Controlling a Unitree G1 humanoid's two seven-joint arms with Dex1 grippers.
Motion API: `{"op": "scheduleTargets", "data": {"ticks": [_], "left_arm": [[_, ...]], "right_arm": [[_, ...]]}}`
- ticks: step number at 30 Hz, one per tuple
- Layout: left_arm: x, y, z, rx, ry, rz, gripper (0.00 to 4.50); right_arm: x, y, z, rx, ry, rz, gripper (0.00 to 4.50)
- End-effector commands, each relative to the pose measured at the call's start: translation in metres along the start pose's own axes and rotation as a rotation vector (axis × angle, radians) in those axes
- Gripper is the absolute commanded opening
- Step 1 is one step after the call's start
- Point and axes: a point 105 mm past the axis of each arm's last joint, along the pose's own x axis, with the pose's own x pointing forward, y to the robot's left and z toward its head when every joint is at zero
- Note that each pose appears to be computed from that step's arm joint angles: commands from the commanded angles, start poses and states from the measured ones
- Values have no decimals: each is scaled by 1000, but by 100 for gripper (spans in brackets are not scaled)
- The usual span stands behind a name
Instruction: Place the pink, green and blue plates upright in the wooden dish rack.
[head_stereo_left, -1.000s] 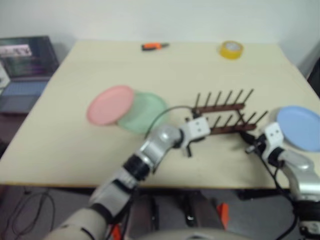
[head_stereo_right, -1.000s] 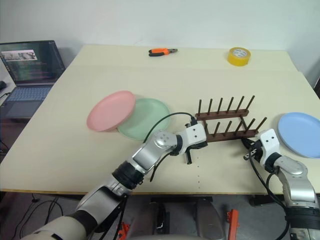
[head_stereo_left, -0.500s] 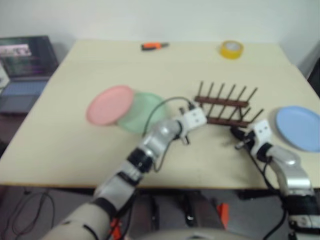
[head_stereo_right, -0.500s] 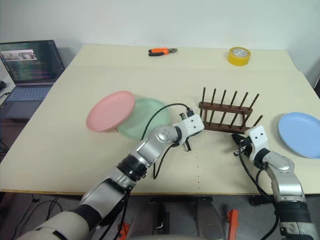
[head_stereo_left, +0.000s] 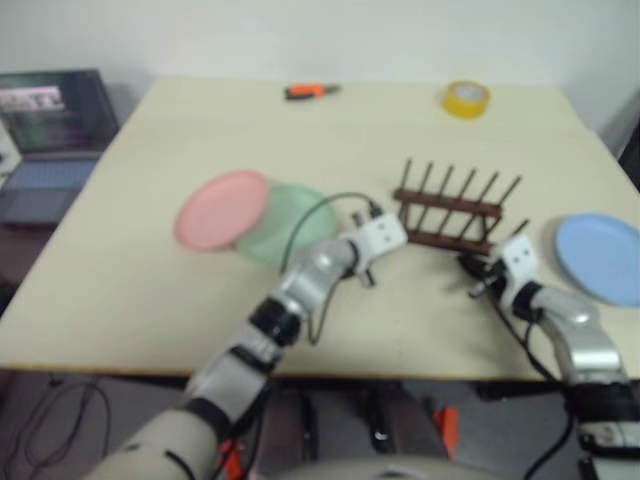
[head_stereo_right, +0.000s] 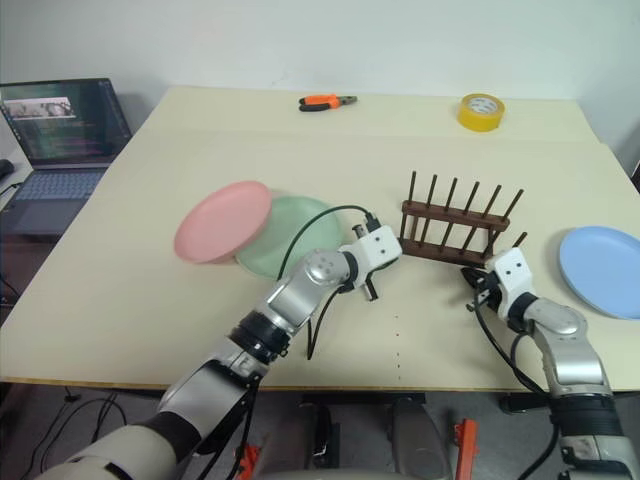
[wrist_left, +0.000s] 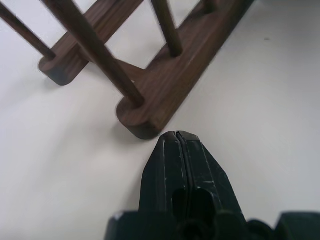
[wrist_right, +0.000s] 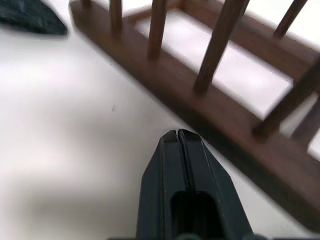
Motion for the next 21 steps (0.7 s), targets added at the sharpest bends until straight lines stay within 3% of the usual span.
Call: {"op": "scheduleTargets", "data": {"ticks": [1,14,21], "left_arm": [[-5,-8,19,15,-69,-53,4],[-9,-10,28,8,-103,-90,4],[-9,-9,27,3,-100,-84,4]], "right_arm": [[-13,-8,0,-13,25,-9,0],[-8,-38,-3,-45,27,-217,0],[-4,-41,0,-52,15,-227,0]]}}
